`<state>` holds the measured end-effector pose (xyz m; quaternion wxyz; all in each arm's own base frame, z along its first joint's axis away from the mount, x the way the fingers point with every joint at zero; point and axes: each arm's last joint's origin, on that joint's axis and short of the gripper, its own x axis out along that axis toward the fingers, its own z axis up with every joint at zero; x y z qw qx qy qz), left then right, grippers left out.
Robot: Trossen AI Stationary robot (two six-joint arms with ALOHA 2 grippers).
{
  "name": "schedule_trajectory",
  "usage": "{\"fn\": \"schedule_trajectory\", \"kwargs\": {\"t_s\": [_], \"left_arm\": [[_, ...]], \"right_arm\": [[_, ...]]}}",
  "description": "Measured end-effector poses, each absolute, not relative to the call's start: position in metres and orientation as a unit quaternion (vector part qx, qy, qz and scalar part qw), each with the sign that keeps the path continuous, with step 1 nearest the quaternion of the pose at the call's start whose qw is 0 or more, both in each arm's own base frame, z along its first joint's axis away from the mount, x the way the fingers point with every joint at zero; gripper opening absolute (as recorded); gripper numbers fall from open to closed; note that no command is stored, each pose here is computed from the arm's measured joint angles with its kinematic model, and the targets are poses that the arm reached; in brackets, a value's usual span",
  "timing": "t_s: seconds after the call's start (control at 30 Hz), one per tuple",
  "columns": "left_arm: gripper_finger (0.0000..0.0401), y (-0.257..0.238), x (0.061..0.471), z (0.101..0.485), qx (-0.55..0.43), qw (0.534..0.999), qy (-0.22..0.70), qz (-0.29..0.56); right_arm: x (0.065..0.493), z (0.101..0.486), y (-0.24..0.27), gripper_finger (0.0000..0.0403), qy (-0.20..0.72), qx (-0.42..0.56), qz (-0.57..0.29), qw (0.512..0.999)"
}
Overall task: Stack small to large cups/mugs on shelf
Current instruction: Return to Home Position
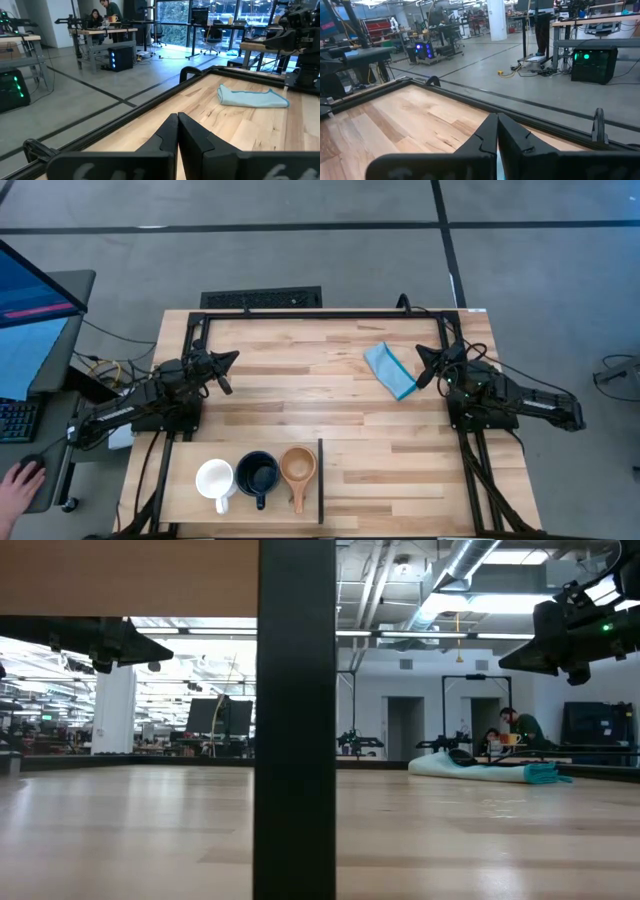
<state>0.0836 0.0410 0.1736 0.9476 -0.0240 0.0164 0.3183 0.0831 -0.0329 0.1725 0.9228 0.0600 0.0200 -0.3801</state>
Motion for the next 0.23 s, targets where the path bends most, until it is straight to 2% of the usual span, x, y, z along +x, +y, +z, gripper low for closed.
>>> {"fn": "schedule_trajectory", "kwargs": {"t_s": [0.23], "left_arm": [[0.0000, 0.0410, 0.0836, 0.1736, -0.024, 0.948, 0.016, 0.318]], "right_arm": [[0.0831, 0.1725, -0.0329, 0.0031, 0.020, 0.060, -0.380, 0.923]]}}
